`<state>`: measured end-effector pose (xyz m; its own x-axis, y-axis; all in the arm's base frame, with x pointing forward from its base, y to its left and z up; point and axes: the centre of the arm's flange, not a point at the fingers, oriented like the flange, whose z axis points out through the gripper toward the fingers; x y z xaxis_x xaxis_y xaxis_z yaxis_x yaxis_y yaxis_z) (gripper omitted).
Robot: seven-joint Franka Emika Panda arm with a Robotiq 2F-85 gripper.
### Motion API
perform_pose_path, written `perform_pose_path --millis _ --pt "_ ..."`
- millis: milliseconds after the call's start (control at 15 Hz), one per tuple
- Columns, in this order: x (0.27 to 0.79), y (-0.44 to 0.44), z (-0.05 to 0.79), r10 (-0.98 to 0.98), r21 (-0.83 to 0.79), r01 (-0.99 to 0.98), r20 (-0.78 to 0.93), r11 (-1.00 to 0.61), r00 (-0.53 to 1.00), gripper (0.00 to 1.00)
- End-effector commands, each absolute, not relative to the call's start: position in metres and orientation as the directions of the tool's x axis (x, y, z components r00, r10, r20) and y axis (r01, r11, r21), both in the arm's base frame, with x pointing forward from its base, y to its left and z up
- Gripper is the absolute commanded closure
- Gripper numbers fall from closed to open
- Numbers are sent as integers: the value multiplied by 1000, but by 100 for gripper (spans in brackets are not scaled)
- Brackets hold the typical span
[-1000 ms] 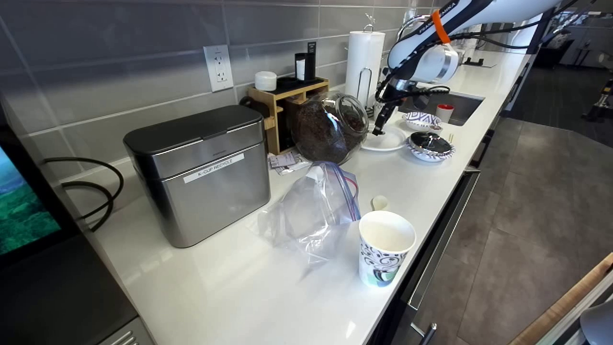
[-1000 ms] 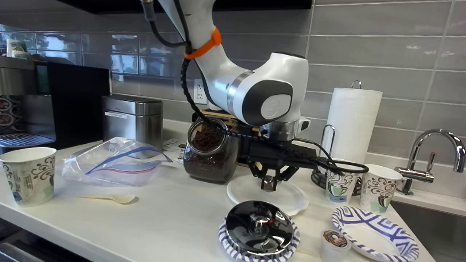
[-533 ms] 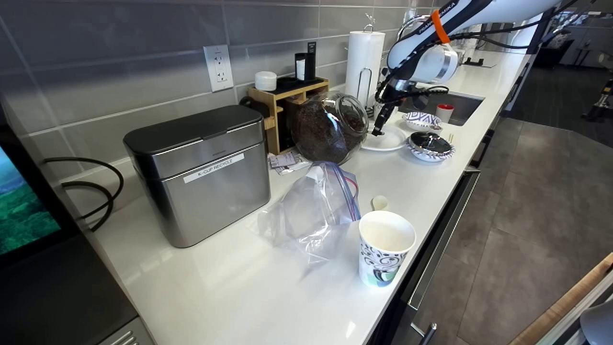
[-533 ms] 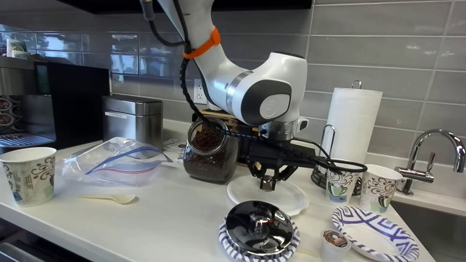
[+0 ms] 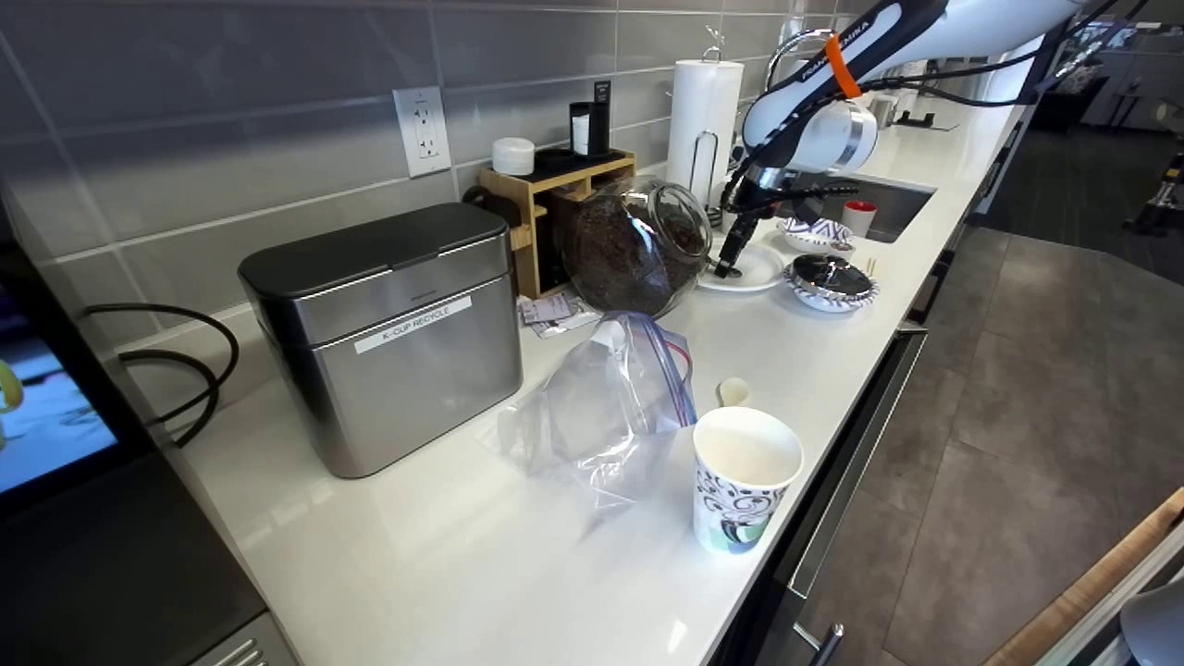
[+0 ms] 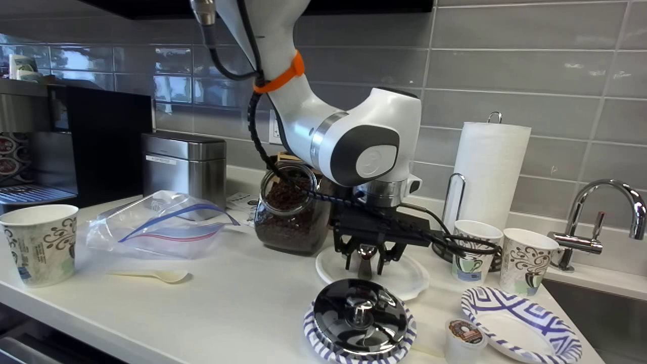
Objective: Put the spoon in the glass container
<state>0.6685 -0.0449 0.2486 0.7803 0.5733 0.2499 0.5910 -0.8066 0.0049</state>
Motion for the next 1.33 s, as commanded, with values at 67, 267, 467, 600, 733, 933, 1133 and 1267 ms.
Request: perform_pose_path --millis 67,267,467,600,733,933,1133,1267 --pt "673 -41 250 574 8 593 261 -805 776 0" --pt "676 -40 252 577 10 596 263 -803 773 9" --pt "678 -38 250 578 9 597 262 -802 773 32" --pt "678 -37 250 579 11 598 264 -801 771 34" --pt "680 -37 251 577 15 595 268 -803 772 32" --pt "683 -37 251 576 16 595 269 -804 772 30" --pt "685 -36 250 574 17 591 265 -806 775 35" --pt "686 -36 249 571 13 589 264 -808 778 39"
